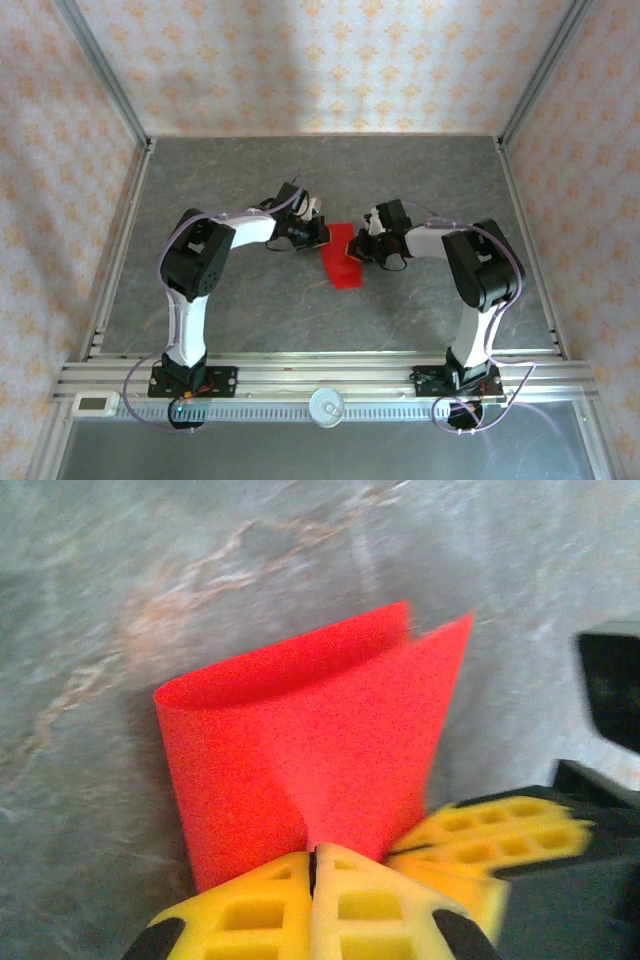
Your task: Fold a paper plane with a square sheet of paper (pick it up from the middle)
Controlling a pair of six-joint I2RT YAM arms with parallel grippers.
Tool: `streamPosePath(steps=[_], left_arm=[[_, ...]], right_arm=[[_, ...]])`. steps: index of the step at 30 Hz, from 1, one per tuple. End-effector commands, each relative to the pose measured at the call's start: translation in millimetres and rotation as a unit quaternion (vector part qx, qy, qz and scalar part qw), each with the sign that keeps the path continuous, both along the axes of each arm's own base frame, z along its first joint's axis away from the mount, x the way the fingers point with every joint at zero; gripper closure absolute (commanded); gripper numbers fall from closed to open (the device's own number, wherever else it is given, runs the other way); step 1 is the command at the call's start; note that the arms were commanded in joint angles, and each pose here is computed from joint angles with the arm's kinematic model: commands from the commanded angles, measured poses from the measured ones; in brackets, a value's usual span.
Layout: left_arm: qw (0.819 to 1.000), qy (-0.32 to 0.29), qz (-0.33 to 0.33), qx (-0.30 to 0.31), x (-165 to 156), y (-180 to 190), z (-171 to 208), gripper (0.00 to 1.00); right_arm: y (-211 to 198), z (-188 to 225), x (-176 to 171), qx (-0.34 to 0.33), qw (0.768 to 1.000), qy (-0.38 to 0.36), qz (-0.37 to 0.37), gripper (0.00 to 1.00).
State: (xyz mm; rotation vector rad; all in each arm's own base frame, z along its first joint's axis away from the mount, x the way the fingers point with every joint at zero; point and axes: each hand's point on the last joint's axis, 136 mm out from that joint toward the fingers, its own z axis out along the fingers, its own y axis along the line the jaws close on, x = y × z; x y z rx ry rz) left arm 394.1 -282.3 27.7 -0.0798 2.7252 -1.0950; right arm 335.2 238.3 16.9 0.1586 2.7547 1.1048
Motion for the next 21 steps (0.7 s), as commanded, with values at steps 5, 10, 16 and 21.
streamPosePath(steps=[5, 10, 16, 21], left_arm=[[0.998, 0.031, 0.016, 0.059, -4, 31, -33, 1.00], [0.998, -0.008, 0.003, 0.056, 13, 26, -4, 1.00], [0.999, -0.025, -0.022, -0.003, 6, 3, 37, 1.00], [0.999, -0.014, -0.040, -0.021, -3, -9, 31, 1.00]], right_arm=[[-47, -67, -48, -0.120, 0.986, 0.108, -0.035, 1.00], [-48, -67, -48, -0.122, 0.986, 0.109, -0.037, 1.00], [-47, -66, -47, -0.121, 0.986, 0.108, -0.040, 1.00], [-47, -67, -47, -0.120, 0.986, 0.108, -0.041, 1.00]])
